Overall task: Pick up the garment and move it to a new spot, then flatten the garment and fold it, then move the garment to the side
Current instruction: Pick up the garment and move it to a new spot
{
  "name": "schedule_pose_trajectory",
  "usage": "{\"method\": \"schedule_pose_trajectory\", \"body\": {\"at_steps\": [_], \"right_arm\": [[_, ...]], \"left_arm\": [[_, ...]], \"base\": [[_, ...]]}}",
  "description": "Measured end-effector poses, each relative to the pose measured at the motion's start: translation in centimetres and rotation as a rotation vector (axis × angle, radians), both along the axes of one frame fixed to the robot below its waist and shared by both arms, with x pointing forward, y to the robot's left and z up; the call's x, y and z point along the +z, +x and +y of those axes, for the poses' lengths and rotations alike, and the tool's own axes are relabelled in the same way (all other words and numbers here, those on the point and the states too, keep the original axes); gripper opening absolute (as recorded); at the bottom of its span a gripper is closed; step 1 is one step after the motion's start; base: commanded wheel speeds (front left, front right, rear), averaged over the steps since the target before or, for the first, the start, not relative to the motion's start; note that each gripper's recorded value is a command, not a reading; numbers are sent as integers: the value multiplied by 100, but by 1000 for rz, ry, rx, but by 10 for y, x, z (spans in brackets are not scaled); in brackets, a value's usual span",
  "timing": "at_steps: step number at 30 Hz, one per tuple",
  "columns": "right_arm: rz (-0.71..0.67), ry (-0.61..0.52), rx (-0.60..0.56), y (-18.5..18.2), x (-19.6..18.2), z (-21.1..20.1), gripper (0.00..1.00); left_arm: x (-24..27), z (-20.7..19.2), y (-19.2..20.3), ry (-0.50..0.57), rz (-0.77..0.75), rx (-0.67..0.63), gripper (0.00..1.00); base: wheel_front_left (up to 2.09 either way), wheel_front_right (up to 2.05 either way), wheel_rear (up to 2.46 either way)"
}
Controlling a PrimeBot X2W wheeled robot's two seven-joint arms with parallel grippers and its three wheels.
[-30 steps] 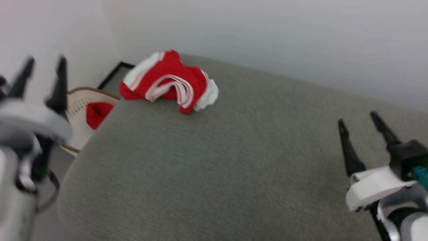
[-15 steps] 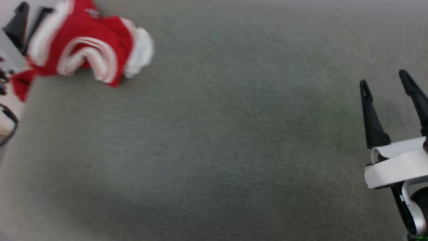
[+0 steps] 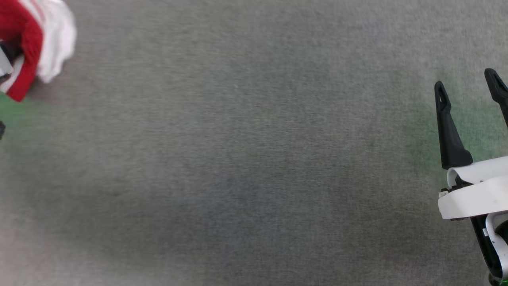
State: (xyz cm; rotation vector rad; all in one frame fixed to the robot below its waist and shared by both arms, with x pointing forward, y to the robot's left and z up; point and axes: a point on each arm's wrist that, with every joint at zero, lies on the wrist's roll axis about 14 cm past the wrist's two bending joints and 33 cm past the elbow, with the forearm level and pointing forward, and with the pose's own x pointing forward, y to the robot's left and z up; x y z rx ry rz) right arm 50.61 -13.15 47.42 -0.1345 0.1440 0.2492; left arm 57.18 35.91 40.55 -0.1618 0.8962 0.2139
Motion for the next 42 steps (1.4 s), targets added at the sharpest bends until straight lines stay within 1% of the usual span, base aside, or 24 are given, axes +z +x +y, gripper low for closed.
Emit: {"method": "schedule_pose_trajectory", "body": {"at_steps": [2,5,6,7,8,14,19,25,32,37,42], "right_arm": [[19,-6,-11,0,-7,-4,100],[44,-11,-24,0,-14,-8,100],[47,-13,-28,0,-15,-9,100],[49,-15,-31,0,-15,-11,100],[56,-19,-35,0,-17,-12,100],[51,-19,-44,-2,-12,-14,100],[35,-4,-39,-8,-3,-11,100],[7,30,-21,-18,14,-1,100],[-49,59,6,-35,43,11,100],[-95,79,17,-51,66,17,100],[-148,96,25,-67,91,21,100]], "left_arm": [[-16,-4,4,-21,32,12,100],[-27,-7,12,-43,37,26,100],[-31,-7,14,-45,40,29,52],[-33,-7,15,-49,43,34,9],[-34,-7,17,-54,41,39,0],[-26,-7,20,-59,-13,56,0],[0,-7,20,-22,-88,27,0],[74,6,27,74,-262,-10,0],[171,-2,23,168,-493,-88,0],[232,-12,4,204,-620,-138,0],[274,-25,-25,208,-694,-186,0]], "base": [[0,0,0],[0,0,0],[0,0,0],[0,0,0],[0,0,0],[0,0,0],[0,0,0],[0,0,0],[0,0,0],[0,0,0],[0,0,0]]}}
